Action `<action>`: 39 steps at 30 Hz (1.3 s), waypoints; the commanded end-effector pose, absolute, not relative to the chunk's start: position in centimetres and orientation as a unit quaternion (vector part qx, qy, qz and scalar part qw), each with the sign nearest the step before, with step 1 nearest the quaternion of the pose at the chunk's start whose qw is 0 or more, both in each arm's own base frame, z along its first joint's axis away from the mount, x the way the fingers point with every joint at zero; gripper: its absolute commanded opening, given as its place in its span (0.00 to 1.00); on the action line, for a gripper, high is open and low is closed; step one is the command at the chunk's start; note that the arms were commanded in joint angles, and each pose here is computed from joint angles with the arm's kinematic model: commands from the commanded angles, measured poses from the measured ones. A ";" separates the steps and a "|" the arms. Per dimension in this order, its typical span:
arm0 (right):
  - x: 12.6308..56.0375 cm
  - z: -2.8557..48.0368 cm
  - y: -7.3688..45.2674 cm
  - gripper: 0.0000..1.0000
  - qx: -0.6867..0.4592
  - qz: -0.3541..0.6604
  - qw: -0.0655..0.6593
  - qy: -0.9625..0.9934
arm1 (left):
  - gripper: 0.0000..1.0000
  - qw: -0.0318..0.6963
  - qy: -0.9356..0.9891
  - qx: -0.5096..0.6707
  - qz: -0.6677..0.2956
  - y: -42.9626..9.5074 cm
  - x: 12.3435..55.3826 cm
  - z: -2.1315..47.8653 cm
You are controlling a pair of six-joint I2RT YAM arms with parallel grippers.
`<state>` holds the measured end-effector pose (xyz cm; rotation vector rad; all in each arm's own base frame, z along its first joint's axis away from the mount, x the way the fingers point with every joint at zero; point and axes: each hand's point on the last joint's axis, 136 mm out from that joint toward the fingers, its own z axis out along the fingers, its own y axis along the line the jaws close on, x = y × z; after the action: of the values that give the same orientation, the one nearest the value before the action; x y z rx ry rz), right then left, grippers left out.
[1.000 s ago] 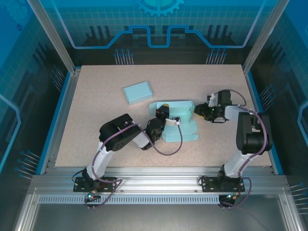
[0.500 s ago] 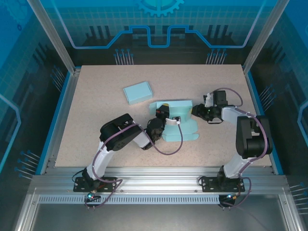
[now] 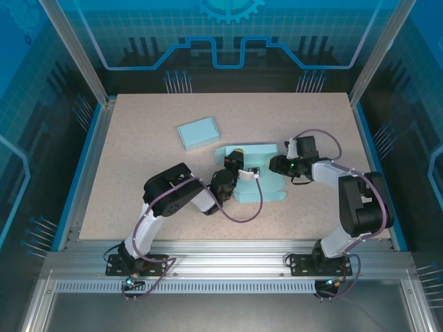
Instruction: Fold the paper box
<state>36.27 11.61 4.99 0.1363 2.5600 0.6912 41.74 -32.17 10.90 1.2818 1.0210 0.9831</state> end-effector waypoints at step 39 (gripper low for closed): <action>29.4 12.9 4.7 0.66 0.129 0.155 0.345 0.917 | 0.00 0.582 0.396 0.607 0.370 -34.0 41.5 8.0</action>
<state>30.46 7.04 13.97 0.2151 2.3582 0.4595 41.57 -33.40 10.97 1.3177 0.9285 0.8901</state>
